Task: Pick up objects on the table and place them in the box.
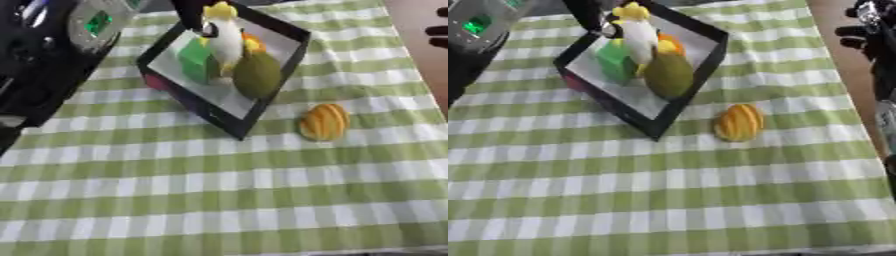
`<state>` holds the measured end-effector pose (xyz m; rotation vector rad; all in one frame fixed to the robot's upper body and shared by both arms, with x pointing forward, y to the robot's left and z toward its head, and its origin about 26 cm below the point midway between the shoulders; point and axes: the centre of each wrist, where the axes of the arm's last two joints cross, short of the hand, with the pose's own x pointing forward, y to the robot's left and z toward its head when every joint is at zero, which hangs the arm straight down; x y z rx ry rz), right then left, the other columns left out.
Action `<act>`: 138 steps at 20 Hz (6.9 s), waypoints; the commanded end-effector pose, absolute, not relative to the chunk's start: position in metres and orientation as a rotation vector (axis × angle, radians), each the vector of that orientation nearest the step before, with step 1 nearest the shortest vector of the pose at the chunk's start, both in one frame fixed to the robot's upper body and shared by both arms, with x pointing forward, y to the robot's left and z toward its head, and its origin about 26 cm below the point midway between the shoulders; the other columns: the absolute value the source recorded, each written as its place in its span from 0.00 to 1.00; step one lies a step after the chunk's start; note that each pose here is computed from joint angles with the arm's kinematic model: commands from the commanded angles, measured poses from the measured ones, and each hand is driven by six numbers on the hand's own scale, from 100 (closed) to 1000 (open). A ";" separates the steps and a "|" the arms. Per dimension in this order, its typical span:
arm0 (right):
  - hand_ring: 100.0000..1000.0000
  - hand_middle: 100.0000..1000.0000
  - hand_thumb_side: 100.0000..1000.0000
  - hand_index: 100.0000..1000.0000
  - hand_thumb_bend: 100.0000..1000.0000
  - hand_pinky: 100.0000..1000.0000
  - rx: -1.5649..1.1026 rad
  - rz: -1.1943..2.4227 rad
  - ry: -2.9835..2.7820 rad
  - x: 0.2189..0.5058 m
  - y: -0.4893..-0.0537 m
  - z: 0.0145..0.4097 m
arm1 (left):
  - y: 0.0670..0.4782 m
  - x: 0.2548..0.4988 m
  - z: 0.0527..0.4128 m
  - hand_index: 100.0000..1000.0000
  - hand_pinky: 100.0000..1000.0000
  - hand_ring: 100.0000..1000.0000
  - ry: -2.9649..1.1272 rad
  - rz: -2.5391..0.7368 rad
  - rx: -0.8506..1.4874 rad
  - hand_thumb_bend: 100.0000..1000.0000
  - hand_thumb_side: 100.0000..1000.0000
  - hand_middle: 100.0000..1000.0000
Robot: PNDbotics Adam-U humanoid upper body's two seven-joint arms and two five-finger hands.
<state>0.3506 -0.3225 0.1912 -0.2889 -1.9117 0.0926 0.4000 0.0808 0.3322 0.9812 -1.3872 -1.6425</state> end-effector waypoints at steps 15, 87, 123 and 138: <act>0.68 0.73 0.63 0.89 0.00 0.76 -0.289 0.113 -1.952 0.349 -0.322 0.205 | 0.122 0.463 0.307 0.75 0.67 0.65 -1.404 -1.542 1.045 0.78 0.27 0.66; 0.79 0.77 0.39 0.88 0.01 0.83 -0.525 1.717 -1.521 0.320 -0.311 0.268 | 0.336 0.303 0.175 0.82 0.70 0.62 -1.974 0.400 0.779 0.59 0.36 0.64; 0.83 0.80 0.05 0.92 0.25 0.89 -0.496 1.862 -1.282 0.361 -0.309 0.205 | 0.333 0.302 0.172 0.81 0.71 0.62 -1.965 0.433 0.746 0.59 0.37 0.63; 0.78 0.66 0.14 0.87 0.11 0.86 -0.428 1.816 -1.212 0.373 -0.310 0.180 | 0.332 0.301 0.171 0.81 0.71 0.61 -1.965 0.448 0.734 0.60 0.37 0.63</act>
